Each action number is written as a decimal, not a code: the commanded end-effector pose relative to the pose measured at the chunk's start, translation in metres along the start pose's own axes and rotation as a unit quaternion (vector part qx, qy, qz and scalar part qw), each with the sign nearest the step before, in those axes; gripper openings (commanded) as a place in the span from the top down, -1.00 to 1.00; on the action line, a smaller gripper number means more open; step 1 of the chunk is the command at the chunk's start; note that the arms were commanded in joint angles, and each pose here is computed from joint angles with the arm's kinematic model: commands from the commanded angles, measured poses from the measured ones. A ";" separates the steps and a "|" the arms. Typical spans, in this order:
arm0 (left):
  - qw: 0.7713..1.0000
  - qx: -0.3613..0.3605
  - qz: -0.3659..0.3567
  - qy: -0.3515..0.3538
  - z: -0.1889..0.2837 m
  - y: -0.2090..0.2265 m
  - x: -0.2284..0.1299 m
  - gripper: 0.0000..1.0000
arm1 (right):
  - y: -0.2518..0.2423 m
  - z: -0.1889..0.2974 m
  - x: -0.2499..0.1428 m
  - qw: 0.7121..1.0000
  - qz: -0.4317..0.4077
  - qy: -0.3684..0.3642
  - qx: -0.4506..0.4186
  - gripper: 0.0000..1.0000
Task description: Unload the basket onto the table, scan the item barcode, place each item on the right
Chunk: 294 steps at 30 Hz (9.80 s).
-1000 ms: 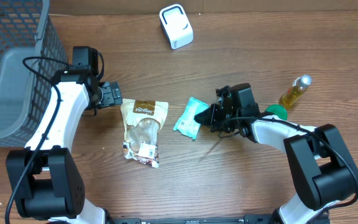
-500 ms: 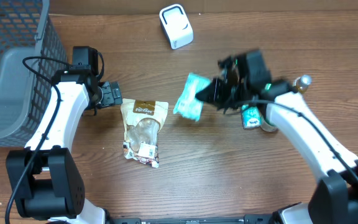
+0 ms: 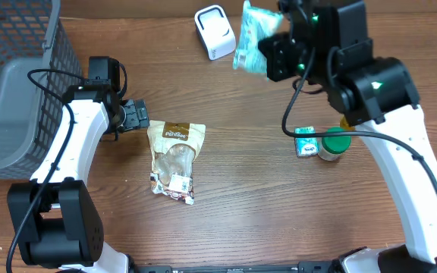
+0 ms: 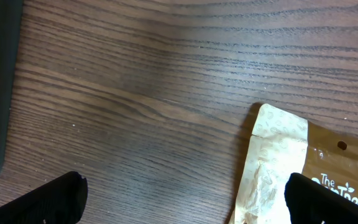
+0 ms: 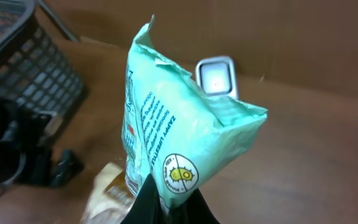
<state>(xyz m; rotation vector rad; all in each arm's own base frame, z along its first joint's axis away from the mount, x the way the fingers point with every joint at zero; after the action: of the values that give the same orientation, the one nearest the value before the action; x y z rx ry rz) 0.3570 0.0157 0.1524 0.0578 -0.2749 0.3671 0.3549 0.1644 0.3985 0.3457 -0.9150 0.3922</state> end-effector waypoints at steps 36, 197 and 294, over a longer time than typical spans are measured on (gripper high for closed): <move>1.000 0.000 -0.004 -0.017 0.008 0.001 0.006 -1.00 | -0.029 -0.251 -0.012 0.919 0.274 -0.092 -0.268 0.93; 1.000 0.000 -0.004 -0.017 0.008 0.001 0.006 -0.99 | 0.062 -0.185 -0.208 0.917 -0.173 0.354 -0.057 -0.81; 1.000 0.000 -0.004 -0.017 0.008 0.001 0.006 -1.00 | -0.010 -0.193 -0.238 0.869 -0.327 0.368 -0.057 -1.00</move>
<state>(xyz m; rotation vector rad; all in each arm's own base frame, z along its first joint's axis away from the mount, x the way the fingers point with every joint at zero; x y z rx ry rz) 0.3570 0.0157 0.1524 0.0578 -0.2749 0.3675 0.3637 0.1999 0.0969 0.3319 -0.0495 -0.1524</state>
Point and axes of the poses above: each gripper's point midway between its finger pads, its own z axis back along the fingers, its own y axis along the line the jaws close on, x = y × z, the point moved 7 cm from there along z, back along the fingers, and after that the axes turned 5 degrees about z, right-handed, at the moved point
